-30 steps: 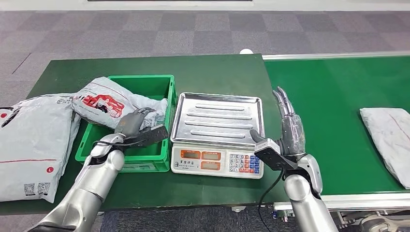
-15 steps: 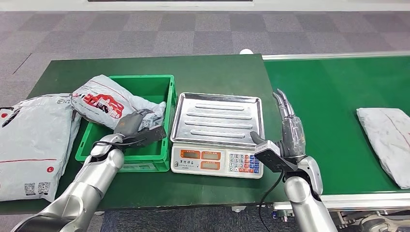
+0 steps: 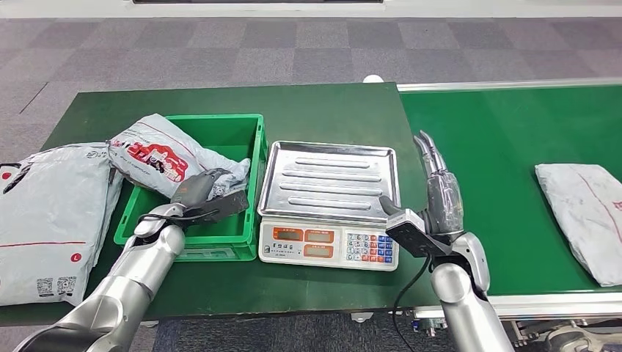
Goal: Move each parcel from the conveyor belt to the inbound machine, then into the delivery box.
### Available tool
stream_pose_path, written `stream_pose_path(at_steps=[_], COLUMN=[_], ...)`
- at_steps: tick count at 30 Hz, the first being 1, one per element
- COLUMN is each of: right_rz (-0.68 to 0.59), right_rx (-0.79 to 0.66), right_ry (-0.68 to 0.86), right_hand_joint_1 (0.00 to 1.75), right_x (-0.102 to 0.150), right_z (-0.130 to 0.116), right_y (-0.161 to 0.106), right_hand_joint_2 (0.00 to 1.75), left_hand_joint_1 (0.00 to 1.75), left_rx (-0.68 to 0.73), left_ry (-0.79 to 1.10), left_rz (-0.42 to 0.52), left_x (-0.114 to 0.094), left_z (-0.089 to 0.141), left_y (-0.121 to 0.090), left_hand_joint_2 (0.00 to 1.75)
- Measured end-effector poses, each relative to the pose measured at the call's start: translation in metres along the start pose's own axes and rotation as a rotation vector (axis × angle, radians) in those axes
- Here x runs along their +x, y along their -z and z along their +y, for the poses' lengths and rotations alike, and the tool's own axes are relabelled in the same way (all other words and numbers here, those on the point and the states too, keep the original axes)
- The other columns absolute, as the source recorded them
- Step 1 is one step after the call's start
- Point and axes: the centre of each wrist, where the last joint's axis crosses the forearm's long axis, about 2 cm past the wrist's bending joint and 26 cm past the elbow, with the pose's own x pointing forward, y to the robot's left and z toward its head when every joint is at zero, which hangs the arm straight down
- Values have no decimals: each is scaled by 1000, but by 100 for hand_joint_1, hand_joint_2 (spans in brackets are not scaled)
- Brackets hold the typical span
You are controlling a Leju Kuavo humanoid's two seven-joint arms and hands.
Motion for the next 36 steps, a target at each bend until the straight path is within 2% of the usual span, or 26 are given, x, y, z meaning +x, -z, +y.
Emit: stream_pose_path(at_steps=[7, 14, 15, 18, 19, 24, 26, 32, 36], right_rz=[0, 0, 0, 3, 3, -10, -15, -12, -11], right_rx=[2, 4, 4, 7, 7, 1, -1, 2, 4], right_ry=[1, 1, 1, 6, 9, 31, 34, 39, 38], right_hand_joint_1=[0, 0, 0, 0, 0, 0, 0, 0, 0], right_x=[0, 0, 0, -2, -2, -5, -6, -9, -9], right_z=[0, 0, 0, 1, 1, 1, 0, 1, 1], right_y=[0, 0, 0, 1, 1, 7, 10, 12, 12], right_hand_joint_2=[175, 175, 175, 175, 175, 175, 175, 175, 175], left_hand_joint_1=[175, 175, 146, 15, 0, 0, 0, 0, 0], left_rx=[1, 44, 51, 80, 85, -19, -69, -122, -125], left_ry=[-2, -41, -46, -111, -148, -484, -585, -696, -685], left_rz=[-3, -64, -72, -148, -188, -517, -611, -824, -848], left_x=[0, -1, -2, -2, -2, 5, 10, 33, 37], left_z=[0, -1, -1, -2, -3, -18, -25, -21, -21], left_y=[0, -2, -2, -5, -7, -22, -30, -46, -48], left_hand_joint_2=[175, 175, 175, 175, 175, 175, 175, 175, 175])
